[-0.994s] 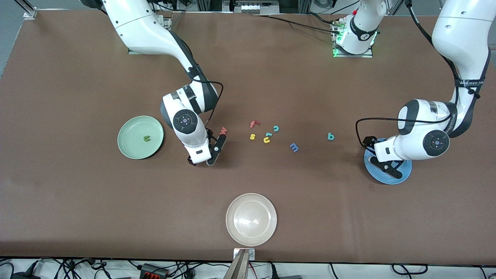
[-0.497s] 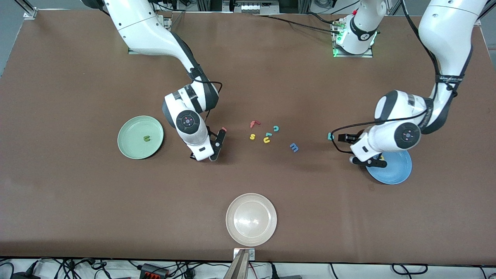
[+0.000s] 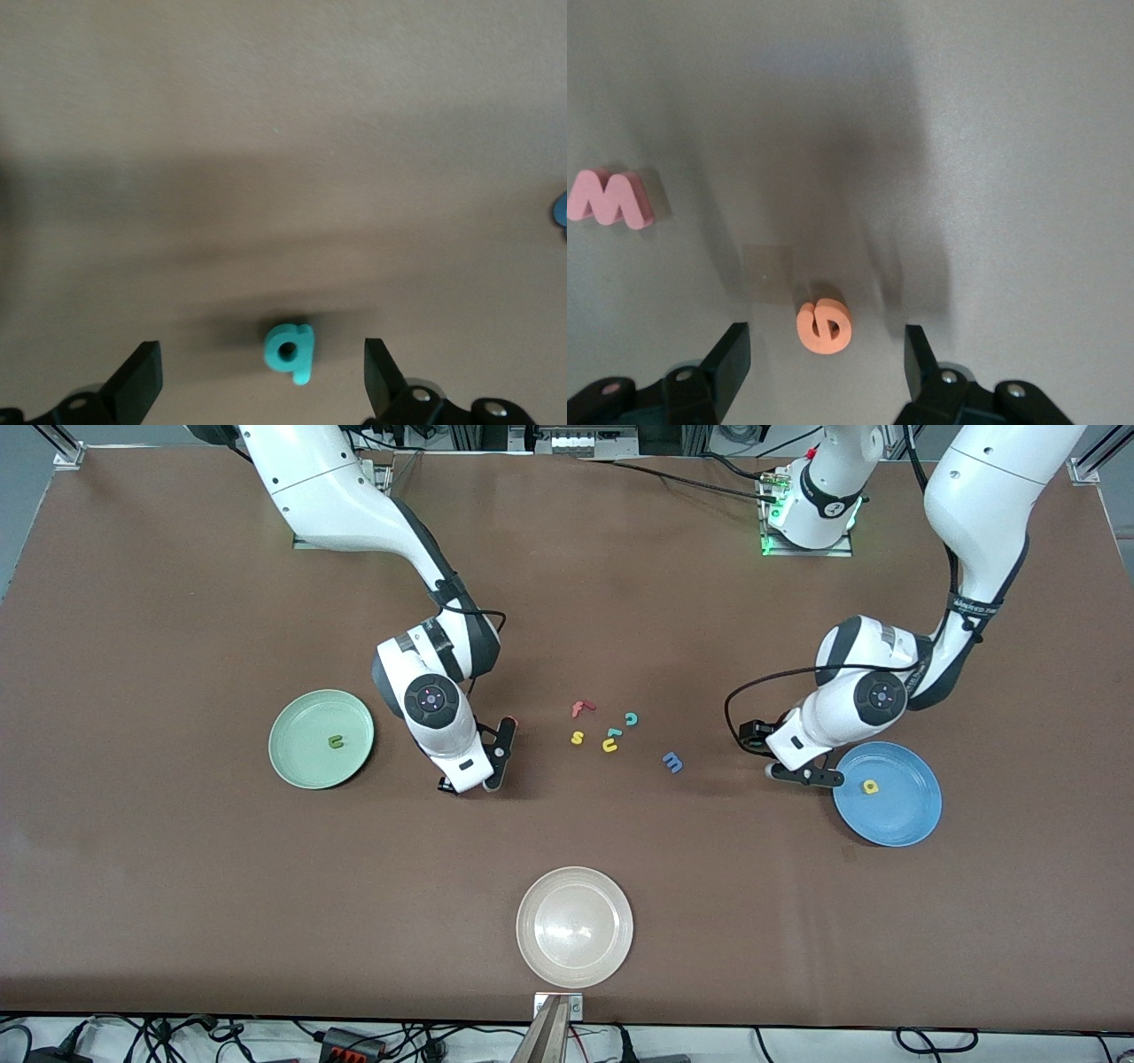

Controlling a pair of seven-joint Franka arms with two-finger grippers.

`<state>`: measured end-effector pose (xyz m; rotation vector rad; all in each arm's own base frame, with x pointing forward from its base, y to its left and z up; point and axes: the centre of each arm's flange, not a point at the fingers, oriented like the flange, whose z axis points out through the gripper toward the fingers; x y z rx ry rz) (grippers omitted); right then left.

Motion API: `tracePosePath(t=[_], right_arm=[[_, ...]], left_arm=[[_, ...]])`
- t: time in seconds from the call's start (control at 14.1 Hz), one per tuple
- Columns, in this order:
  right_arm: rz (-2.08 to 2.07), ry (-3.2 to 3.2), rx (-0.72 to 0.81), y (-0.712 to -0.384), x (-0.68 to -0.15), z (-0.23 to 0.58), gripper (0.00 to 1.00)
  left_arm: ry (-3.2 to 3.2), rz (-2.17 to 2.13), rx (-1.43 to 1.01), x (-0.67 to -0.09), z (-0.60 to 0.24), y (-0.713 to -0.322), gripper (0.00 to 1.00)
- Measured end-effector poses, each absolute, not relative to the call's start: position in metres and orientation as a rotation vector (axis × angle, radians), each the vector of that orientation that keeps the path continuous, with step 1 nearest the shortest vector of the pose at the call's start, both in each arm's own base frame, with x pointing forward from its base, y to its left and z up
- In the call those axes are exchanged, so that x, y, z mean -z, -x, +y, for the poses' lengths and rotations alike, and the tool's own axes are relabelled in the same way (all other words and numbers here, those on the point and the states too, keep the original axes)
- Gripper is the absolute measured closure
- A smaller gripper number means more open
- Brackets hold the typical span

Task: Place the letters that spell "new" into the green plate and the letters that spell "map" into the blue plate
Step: 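Reach the orange e with the right gripper while the left gripper reaches the teal q, then carry the orange e to the green plate while the left gripper carries the teal q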

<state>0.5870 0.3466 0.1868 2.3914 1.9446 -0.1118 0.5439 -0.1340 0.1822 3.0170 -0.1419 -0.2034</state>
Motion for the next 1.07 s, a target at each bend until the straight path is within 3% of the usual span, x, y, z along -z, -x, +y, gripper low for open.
tracePosePath(t=[0.21, 0.28, 0.36, 0.5, 0.71, 0.85, 0.92, 1.07], right_arm=[[1.956, -2.36, 0.112, -0.587, -0.183, 0.346, 0.24], [1.958, -2.358, 0.11, -0.586, -0.181, 0.346, 0.25], [1.959, -2.356, 0.107, -0.586, -0.179, 0.345, 0.24], [1.962, -2.353, 0.099, -0.585, -0.178, 0.346, 0.24], [1.968, -2.347, 0.089, -0.583, -0.176, 0.349, 0.27], [1.97, -2.345, 0.087, -0.583, -0.176, 0.35, 0.4], [1.971, -2.345, 0.087, -0.583, -0.176, 0.35, 0.41], [1.971, -2.344, 0.09, -0.583, -0.176, 0.35, 0.43]], left_arm=[[-3.028, -0.202, 0.183, -0.173, -0.146, -0.531, 0.0], [-3.043, -0.242, 0.174, -0.173, -0.148, -0.53, 0.07], [-3.057, -0.275, 0.165, -0.173, -0.148, -0.53, 0.07], [-3.076, -0.293, 0.155, -0.173, -0.148, -0.53, 0.24], [-3.08, -0.301, 0.155, -0.172, -0.149, -0.529, 0.58], [-3.093, -0.337, 0.145, -0.172, -0.15, -0.529, 0.63], [-3.098, -0.347, 0.142, -0.172, -0.149, -0.529, 0.7], [-3.1, -0.355, 0.14, -0.172, -0.15, -0.529, 0.72]])
